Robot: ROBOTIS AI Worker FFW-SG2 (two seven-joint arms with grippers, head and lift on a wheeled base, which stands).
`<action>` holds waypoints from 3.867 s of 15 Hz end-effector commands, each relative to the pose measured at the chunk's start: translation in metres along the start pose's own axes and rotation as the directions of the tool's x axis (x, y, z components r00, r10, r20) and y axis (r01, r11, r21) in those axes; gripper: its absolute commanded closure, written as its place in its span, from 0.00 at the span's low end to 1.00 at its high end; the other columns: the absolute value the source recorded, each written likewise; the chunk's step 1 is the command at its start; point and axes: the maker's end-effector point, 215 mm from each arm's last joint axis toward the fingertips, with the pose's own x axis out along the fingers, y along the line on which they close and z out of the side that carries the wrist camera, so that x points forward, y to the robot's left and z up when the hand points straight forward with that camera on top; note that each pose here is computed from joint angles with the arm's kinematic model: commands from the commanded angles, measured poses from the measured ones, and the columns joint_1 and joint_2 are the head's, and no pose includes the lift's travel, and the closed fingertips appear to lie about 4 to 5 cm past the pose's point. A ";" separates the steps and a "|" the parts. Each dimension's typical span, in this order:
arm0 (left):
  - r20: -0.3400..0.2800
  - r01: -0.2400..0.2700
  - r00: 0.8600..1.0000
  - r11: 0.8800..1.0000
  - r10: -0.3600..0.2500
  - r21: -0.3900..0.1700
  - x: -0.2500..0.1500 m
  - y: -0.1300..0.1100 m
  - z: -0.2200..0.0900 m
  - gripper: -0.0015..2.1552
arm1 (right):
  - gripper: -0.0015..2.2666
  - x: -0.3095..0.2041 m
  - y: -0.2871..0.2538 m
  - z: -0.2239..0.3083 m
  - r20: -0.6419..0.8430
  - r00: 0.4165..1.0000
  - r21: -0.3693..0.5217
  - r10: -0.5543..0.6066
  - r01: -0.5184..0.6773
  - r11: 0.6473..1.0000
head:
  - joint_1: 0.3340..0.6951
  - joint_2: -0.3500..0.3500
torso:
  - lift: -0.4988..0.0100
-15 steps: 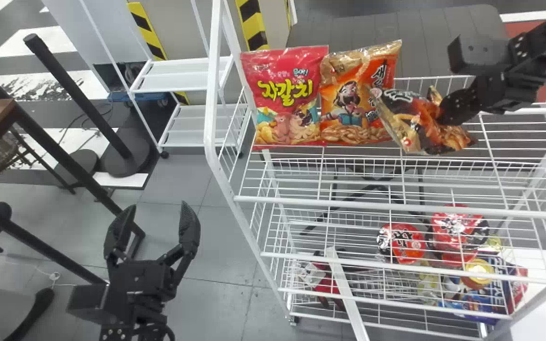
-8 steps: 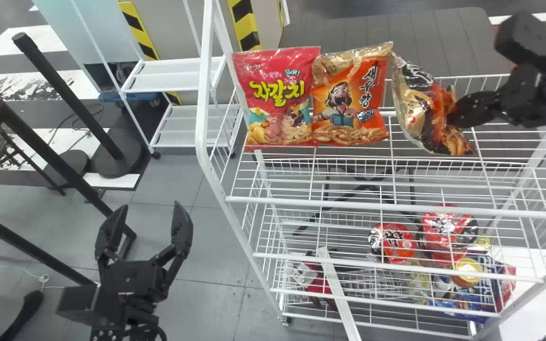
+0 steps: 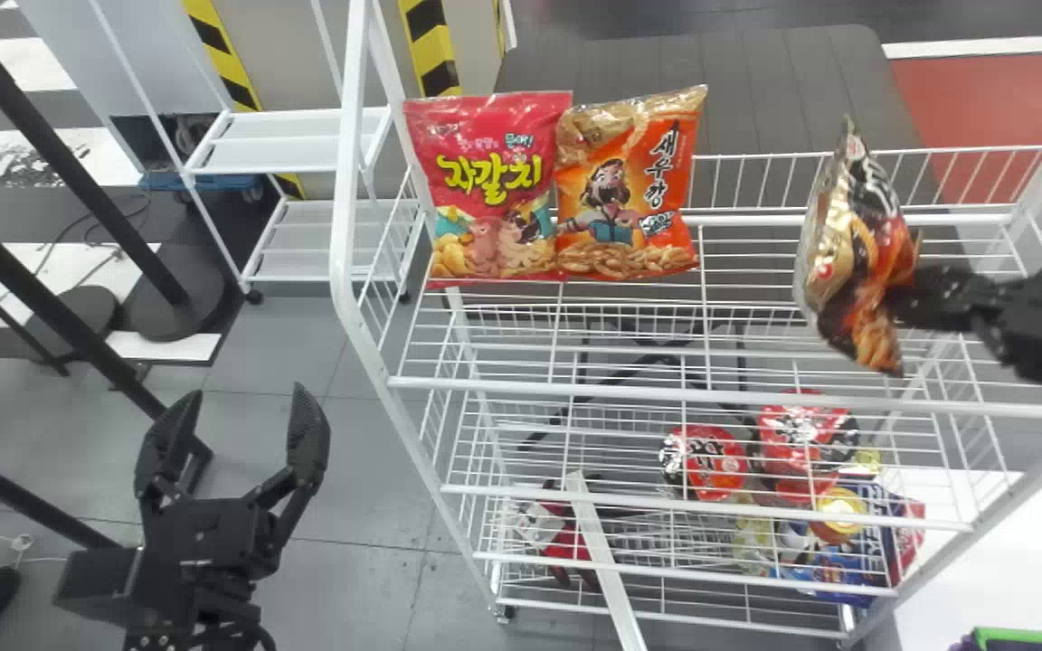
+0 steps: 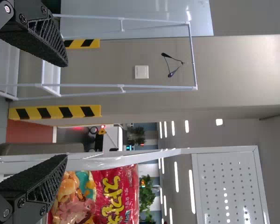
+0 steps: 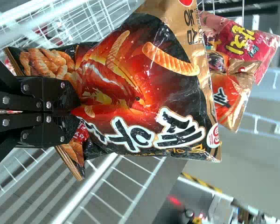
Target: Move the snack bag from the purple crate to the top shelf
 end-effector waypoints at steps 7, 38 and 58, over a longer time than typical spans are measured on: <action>0.004 0.005 1.000 1.000 -0.005 -0.003 0.001 -0.003 -0.001 0.06 | 0.98 -0.020 0.024 0.004 0.116 0.969 0.245 -0.219 0.186 0.952 | 1.00 0.73 | 0.99; 0.001 0.025 1.000 1.000 -0.025 -0.003 0.002 -0.010 -0.006 0.06 | 0.98 0.115 0.027 0.035 0.181 0.822 0.792 -0.540 0.203 0.575 | 1.00 0.80 | 0.99; 0.012 0.023 1.000 1.000 -0.023 -0.003 0.001 -0.009 -0.004 0.06 | 0.97 0.147 0.000 0.035 0.101 0.858 0.794 -0.503 0.235 0.560 | 1.00 0.82 | 0.99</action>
